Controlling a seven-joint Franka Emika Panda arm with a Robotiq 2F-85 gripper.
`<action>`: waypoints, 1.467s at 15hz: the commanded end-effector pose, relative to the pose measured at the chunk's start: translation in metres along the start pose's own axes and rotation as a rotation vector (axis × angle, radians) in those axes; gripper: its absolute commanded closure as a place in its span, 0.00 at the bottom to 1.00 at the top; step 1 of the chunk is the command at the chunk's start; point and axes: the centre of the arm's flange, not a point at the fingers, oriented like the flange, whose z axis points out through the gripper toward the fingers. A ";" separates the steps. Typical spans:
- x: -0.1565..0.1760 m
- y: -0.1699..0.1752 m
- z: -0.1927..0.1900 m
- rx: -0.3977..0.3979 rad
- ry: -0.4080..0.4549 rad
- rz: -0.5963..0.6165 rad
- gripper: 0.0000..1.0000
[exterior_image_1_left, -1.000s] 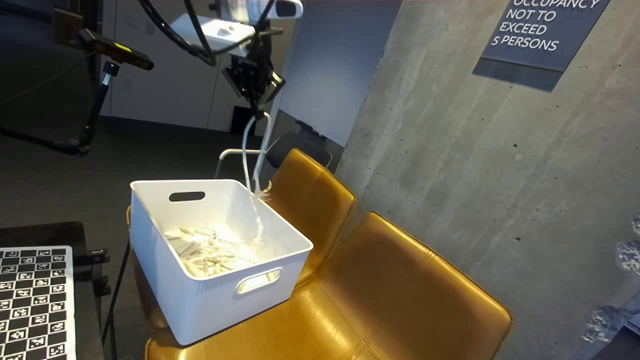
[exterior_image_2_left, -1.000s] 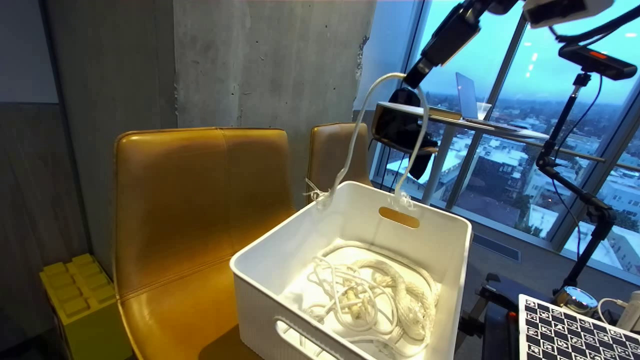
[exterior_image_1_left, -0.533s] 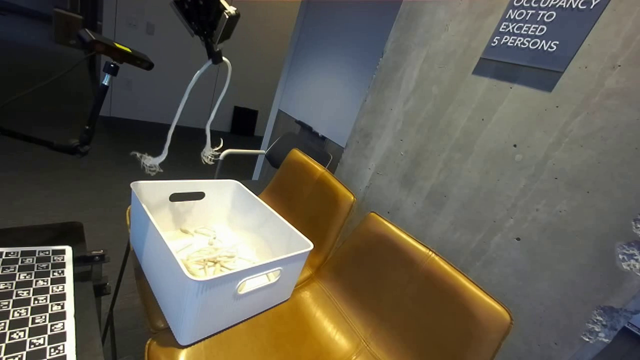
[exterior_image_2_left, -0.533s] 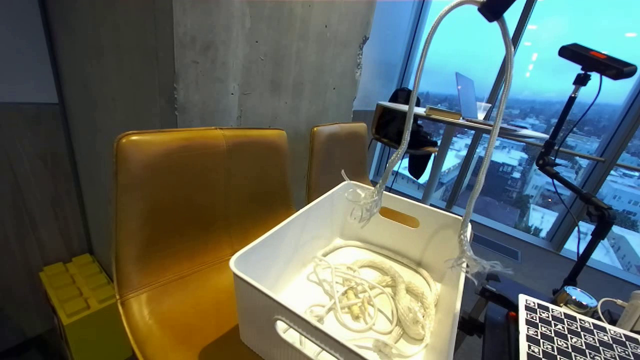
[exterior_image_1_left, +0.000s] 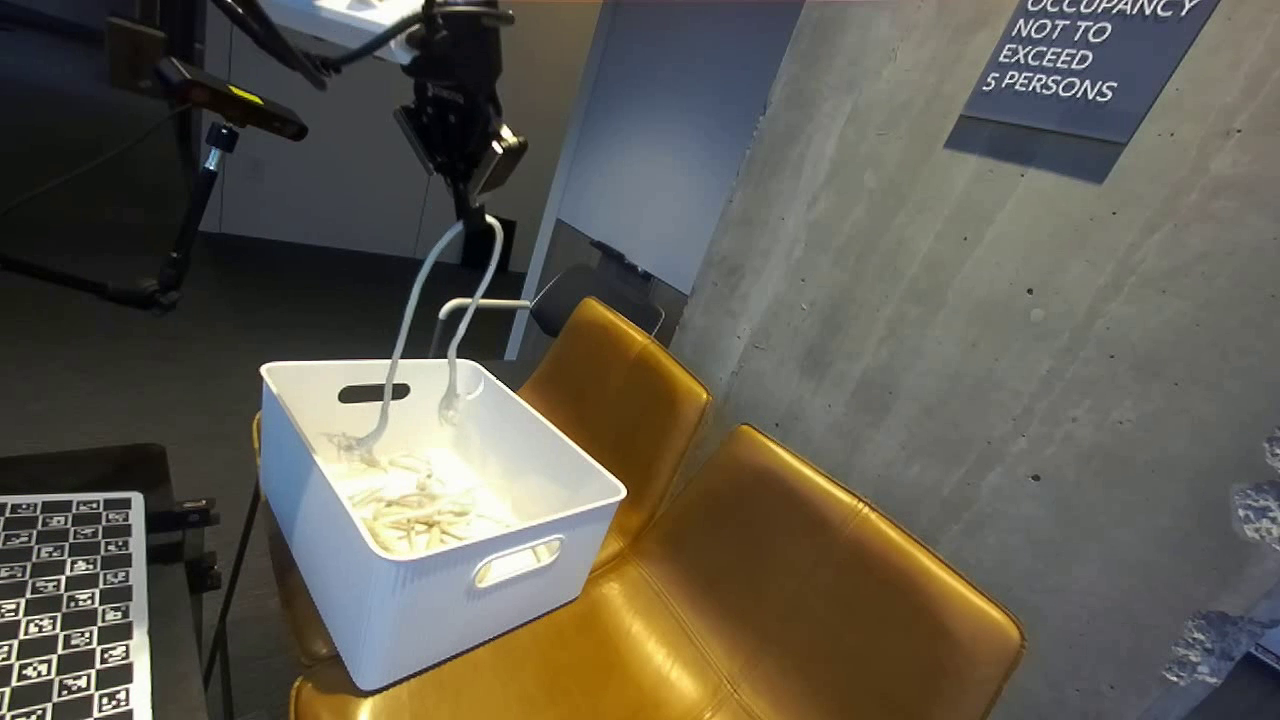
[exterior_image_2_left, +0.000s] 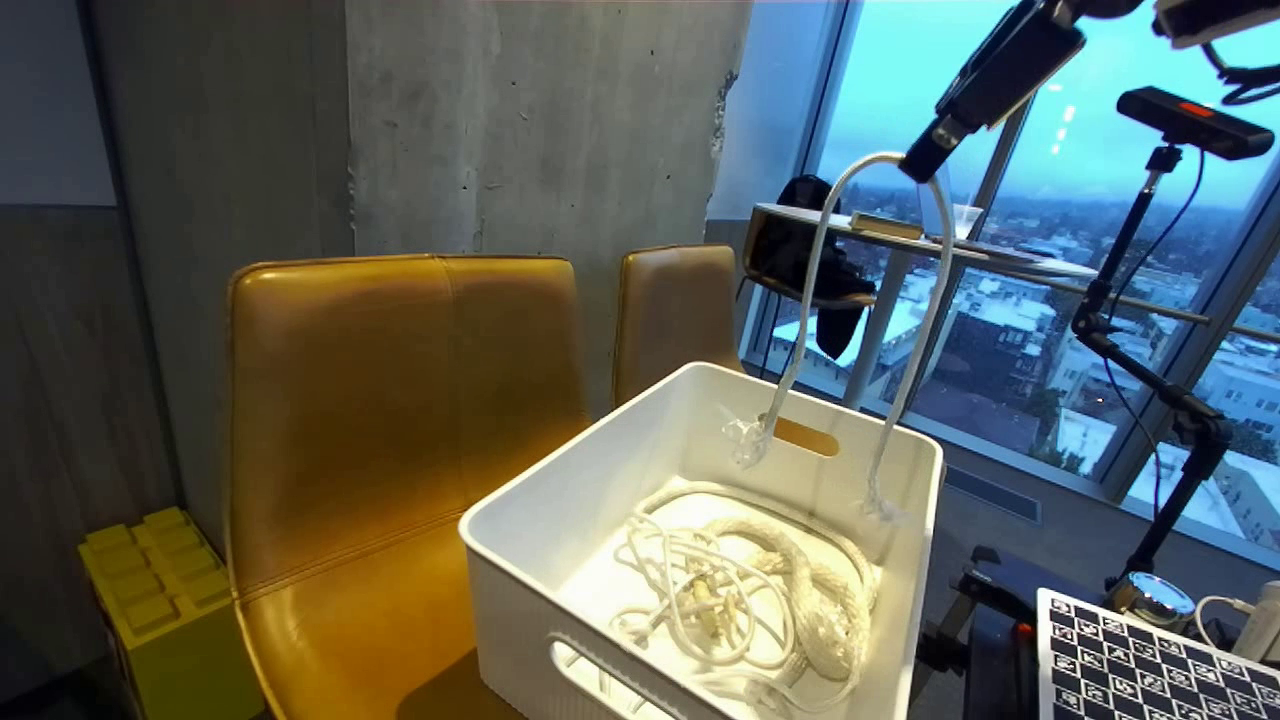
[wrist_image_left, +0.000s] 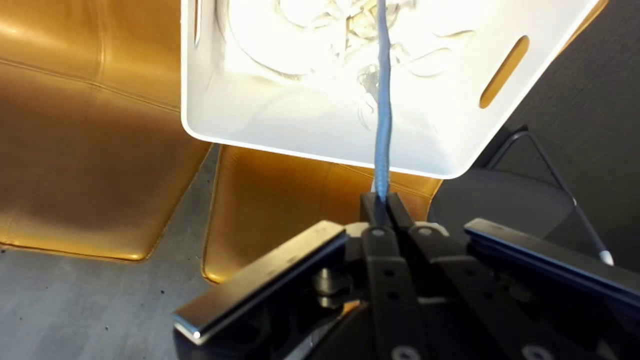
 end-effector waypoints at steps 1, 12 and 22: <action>0.008 0.024 0.032 -0.012 -0.018 0.022 0.99; -0.016 0.053 0.076 -0.008 -0.119 0.085 0.07; -0.019 0.054 0.079 -0.009 -0.118 0.103 0.01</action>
